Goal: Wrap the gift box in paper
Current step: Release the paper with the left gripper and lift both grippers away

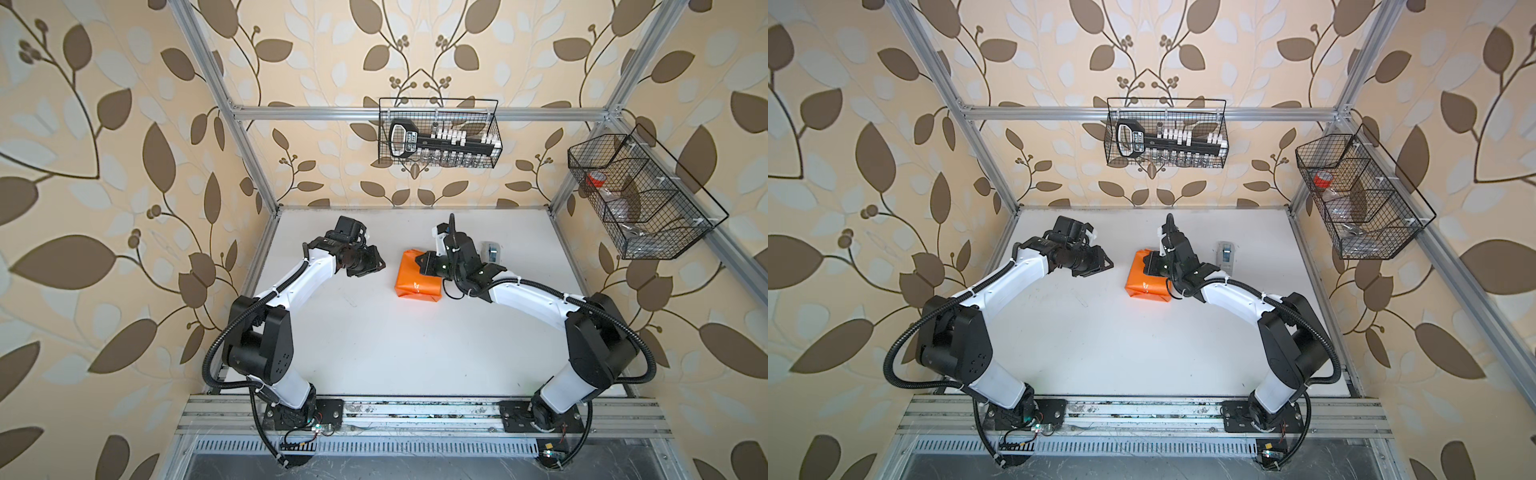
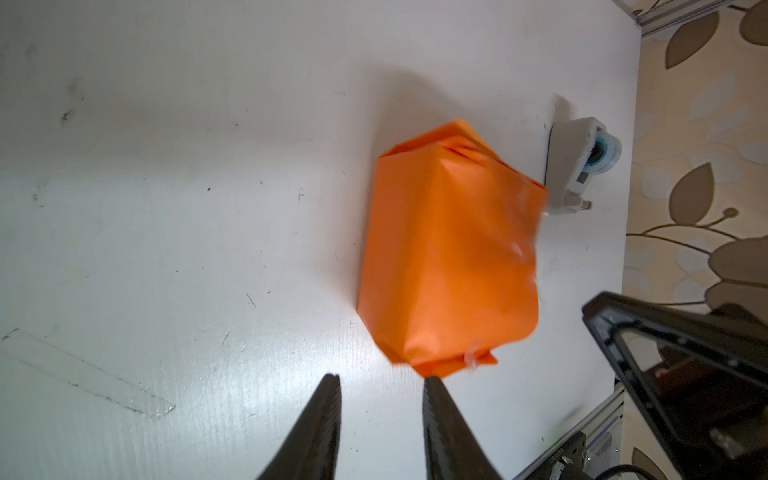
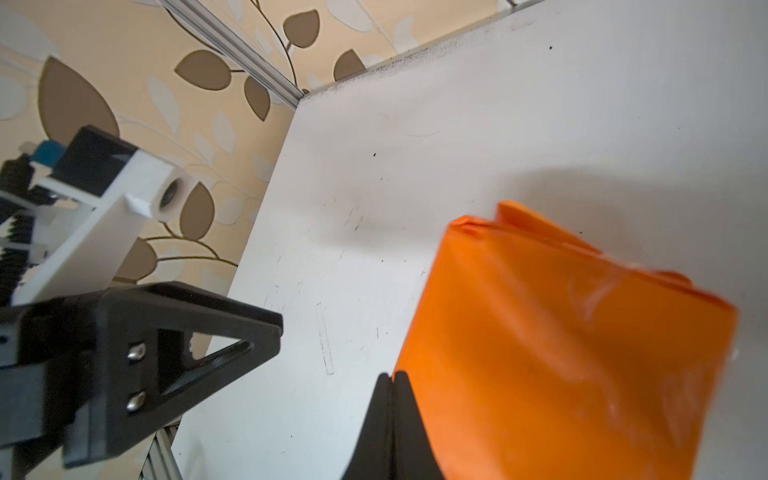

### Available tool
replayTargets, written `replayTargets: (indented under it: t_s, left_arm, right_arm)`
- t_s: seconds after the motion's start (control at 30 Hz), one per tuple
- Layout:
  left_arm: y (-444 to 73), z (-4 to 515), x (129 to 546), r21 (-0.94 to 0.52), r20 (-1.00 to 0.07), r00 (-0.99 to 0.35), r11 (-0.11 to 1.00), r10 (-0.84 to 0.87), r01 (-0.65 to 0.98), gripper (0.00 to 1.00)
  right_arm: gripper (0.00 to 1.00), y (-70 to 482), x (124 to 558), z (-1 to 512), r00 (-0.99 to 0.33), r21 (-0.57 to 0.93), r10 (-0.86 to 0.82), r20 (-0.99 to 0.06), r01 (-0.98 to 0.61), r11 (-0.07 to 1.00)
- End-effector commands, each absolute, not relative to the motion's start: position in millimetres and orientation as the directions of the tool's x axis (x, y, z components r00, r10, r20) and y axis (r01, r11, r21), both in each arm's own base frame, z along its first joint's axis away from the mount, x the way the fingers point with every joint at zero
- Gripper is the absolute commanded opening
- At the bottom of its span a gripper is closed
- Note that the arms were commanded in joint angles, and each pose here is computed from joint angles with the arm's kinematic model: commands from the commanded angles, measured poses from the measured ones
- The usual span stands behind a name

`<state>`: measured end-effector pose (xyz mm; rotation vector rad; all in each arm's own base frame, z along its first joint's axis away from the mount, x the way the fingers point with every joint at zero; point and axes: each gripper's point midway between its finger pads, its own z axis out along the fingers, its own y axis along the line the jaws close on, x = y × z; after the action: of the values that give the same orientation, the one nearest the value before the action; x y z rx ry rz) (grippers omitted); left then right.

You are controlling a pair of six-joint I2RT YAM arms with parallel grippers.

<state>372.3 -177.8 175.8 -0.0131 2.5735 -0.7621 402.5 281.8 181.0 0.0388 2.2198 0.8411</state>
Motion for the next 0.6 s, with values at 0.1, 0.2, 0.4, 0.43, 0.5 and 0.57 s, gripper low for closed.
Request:
replayTargets:
  t_s: [0.1,0.2,0.4,0.43,0.5,0.57]
  left_arm:
    - [-144.1,318.9,366.2,-0.408,-0.789,-0.585,0.872,-0.188,0.270,0.62]
    - [-129.5,363.3,359.0,-0.348,-0.884,-0.418,0.890,-0.207,0.294,0.87]
    - [-103.2,398.5,341.5,-0.244,-0.964,-0.168,0.930,-0.204,0.275,0.99]
    - [-96.1,398.4,342.6,-0.260,-0.962,-0.147,0.936,-0.230,0.237,0.99]
    - [-84.2,380.2,348.8,-0.212,-0.969,-0.164,0.964,-0.185,0.161,0.99]
    - [-57.2,338.8,360.4,-0.163,-0.962,-0.219,0.986,-0.163,-0.020,0.99]
  right_arm:
    - [0.12,205.2,401.1,252.0,-0.562,0.499,0.325,-0.761,-0.188,0.846]
    - [0.30,136.9,391.0,281.8,-0.439,0.478,0.398,-0.805,-0.083,0.875]
    - [0.60,8.1,354.6,294.9,-0.141,0.500,0.517,-0.844,0.142,0.854]
    - [0.60,-10.3,347.0,290.0,-0.057,0.519,0.537,-0.841,0.194,0.833]
    - [0.86,-49.9,322.7,277.2,0.124,0.553,0.542,-0.831,0.282,0.784]
    - [0.88,-68.4,306.0,261.3,0.175,0.462,0.428,-0.887,0.352,0.814]
